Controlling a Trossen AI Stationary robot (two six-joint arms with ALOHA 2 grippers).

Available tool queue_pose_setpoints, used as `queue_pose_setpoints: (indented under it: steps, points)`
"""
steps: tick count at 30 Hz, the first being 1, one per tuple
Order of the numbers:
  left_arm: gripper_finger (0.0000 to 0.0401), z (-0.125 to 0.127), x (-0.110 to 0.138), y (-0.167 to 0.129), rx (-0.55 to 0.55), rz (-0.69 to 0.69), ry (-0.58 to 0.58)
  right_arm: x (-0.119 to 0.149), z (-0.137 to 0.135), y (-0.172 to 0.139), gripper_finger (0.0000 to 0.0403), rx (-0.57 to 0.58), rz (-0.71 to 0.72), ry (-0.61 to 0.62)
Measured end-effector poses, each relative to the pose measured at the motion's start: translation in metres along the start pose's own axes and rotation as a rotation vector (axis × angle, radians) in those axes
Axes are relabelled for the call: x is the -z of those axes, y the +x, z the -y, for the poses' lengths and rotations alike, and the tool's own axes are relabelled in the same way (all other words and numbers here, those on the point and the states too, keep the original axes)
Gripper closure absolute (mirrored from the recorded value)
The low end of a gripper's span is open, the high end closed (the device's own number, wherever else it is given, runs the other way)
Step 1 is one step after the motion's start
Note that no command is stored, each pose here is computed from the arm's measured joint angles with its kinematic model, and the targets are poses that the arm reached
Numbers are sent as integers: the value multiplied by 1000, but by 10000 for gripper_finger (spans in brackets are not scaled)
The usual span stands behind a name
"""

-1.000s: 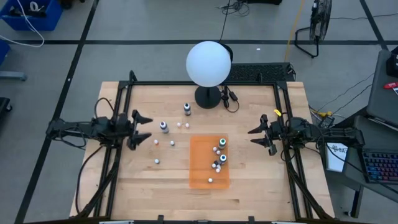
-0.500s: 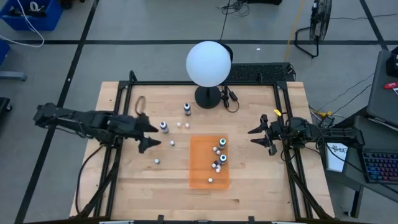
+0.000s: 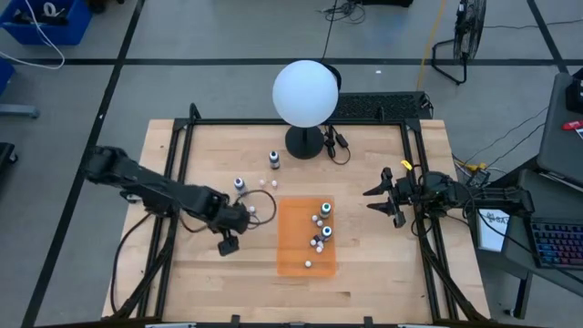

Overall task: Pick & Place food coloring
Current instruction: Put the small blue food coloring bottle into the orange bin

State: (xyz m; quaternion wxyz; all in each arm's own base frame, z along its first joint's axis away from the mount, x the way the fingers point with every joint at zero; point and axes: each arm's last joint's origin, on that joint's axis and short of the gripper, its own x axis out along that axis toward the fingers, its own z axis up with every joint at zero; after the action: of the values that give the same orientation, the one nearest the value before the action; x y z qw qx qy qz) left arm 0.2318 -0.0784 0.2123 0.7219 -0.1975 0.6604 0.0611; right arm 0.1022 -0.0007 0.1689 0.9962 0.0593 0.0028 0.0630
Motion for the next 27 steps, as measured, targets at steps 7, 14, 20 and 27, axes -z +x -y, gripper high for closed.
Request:
queue_pose_setpoints:
  steps: [7, 14, 20, 27]
  points:
    - [50, 7, 0, 25, -127, -25, 38, 0, 0, 0, 239, 0, 0, 0]
    - [50, 7, 7, 44, -223, -31, 10, 0, 0, 0, 238, 0, 0, 0]
    - [50, 6, 14, 64, -196, -14, 25, 0, 0, 0, 239, 0, 0, 0]
    - [50, 2, 20, 76, -173, 25, 19, 0, 0, 0, 238, 0, 0, 0]
